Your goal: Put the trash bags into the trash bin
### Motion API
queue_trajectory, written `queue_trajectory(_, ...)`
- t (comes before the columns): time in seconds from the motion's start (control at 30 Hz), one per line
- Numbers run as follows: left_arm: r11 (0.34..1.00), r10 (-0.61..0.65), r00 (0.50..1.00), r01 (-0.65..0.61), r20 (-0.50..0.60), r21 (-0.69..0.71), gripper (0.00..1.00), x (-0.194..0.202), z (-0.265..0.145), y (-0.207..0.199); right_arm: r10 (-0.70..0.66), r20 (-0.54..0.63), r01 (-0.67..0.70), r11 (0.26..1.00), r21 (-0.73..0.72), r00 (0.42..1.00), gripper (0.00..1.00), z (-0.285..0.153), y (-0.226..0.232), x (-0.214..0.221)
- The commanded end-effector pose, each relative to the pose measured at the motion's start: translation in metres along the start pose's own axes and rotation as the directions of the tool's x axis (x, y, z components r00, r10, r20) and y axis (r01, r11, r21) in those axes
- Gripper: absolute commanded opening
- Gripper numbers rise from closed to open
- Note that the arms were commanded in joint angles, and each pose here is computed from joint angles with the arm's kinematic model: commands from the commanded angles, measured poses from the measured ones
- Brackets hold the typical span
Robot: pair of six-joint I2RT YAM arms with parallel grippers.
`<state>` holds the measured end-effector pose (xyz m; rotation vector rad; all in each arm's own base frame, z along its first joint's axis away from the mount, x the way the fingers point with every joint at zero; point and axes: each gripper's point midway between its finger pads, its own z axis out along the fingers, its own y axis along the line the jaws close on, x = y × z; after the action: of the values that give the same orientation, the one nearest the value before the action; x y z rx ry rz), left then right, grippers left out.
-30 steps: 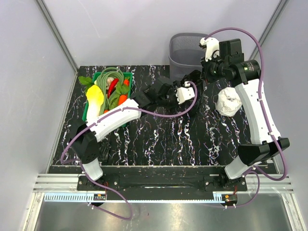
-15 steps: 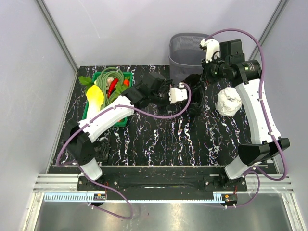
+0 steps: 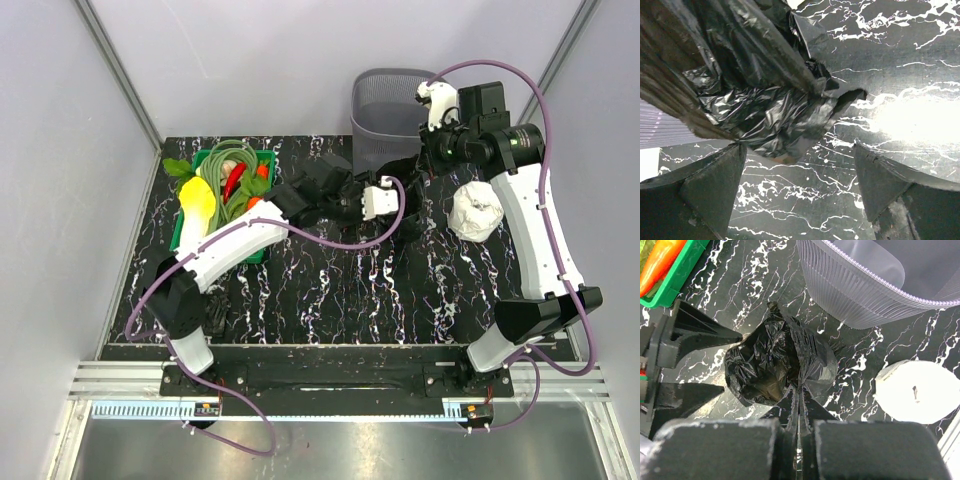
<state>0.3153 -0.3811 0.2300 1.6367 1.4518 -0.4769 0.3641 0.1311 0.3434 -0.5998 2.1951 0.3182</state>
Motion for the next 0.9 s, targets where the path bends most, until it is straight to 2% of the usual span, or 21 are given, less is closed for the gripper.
queue_trajectory(0.0, 0.996, -0.016, 0.998, 0.021, 0.056, -0.089, 0.93, -0.012, 0.010, 0.012, -0.003, 0.042, 0.004, 1.000, -0.016, 0.999, 0.00, -0.006, 0.001, -0.012)
queue_trajectory(0.13, 0.992, -0.023, 0.999, 0.029, 0.048, -0.126, 0.87, -0.009, 0.017, 0.021, -0.002, 0.036, 0.002, 1.000, -0.015, 0.999, 0.00, -0.006, 0.000, -0.012)
queue_trajectory(0.23, 0.991, -0.018, 0.999, 0.024, 0.040, -0.135, 0.77, -0.003, 0.020, 0.024, -0.004, 0.041, 0.004, 1.000, -0.006, 0.999, 0.00, -0.009, -0.001, -0.012)
queue_trajectory(0.33, 0.992, -0.040, 0.998, 0.046, 0.052, -0.121, 0.56, 0.002, 0.022, 0.026, 0.000, 0.044, 0.000, 1.000, 0.000, 0.999, 0.00, -0.012, -0.003, -0.011)
queue_trajectory(0.57, 0.992, -0.069, 0.996, 0.073, 0.050, -0.101, 0.35, 0.013, 0.032, 0.024, 0.007, 0.058, -0.007, 1.000, 0.012, 0.998, 0.00, -0.019, -0.006, -0.012)
queue_trajectory(0.73, 0.993, -0.075, 0.997, 0.078, 0.036, -0.091, 0.00, 0.020, 0.032, 0.018, 0.001, 0.057, -0.003, 0.999, 0.037, 0.998, 0.00, -0.023, -0.013, -0.011)
queue_trajectory(0.87, 0.993, -0.072, 0.997, 0.074, 0.023, -0.089, 0.00, 0.027, 0.022, 0.012, 0.005, 0.062, -0.010, 0.998, 0.070, 0.998, 0.00, -0.026, -0.025, -0.012)
